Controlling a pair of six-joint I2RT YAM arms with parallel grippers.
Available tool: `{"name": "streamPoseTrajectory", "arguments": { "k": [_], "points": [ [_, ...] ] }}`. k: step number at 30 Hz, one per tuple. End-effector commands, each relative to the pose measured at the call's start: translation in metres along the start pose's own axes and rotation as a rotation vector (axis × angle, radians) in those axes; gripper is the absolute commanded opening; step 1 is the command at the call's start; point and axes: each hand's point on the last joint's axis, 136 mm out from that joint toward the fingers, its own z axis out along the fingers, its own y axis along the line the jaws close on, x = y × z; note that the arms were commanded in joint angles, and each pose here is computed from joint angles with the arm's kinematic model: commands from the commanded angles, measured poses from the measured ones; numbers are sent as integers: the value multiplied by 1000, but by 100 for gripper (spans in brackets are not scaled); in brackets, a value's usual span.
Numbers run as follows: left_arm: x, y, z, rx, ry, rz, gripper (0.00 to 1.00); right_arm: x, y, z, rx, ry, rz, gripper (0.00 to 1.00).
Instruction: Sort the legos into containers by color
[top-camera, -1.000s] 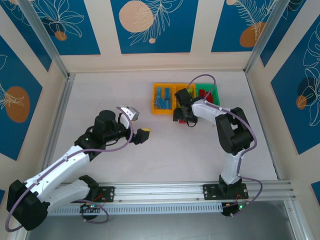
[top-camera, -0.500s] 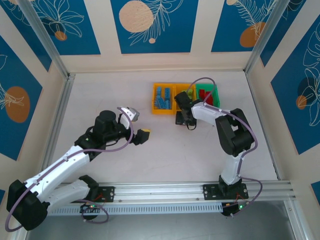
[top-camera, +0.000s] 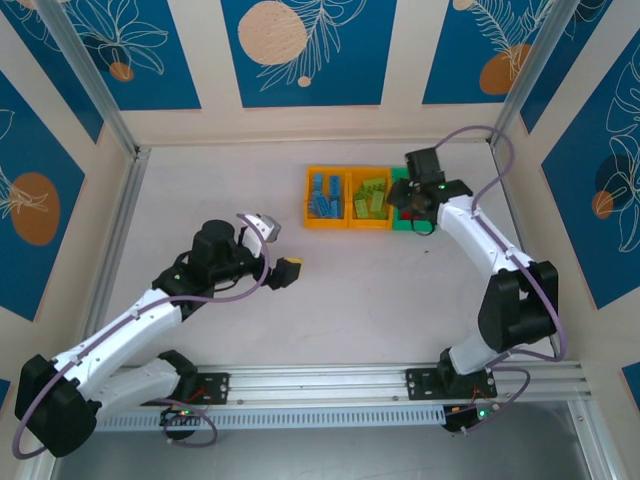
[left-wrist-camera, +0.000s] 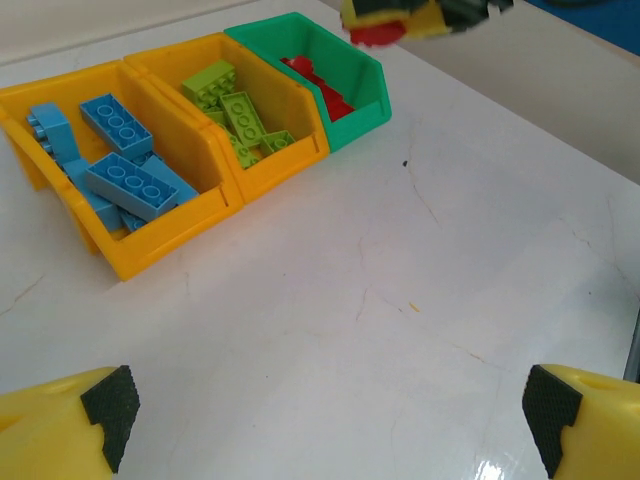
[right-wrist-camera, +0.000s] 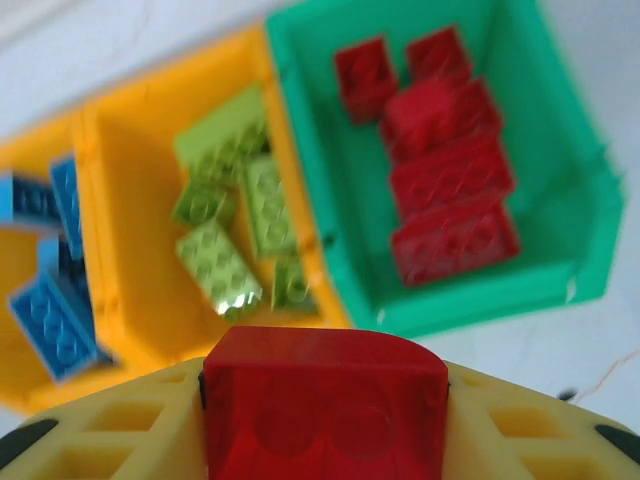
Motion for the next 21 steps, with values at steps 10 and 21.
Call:
{"name": "streamPoseTrajectory", "arguments": {
  "k": [10, 21],
  "points": [
    [13, 47, -7, -297, 118, -39, 100, -26, -14, 58, 64, 118, 39, 76],
    [19, 140, -40, -740, 109, -47, 100, -18, -56, -30, 53, -144, 14, 85]
  ]
}}
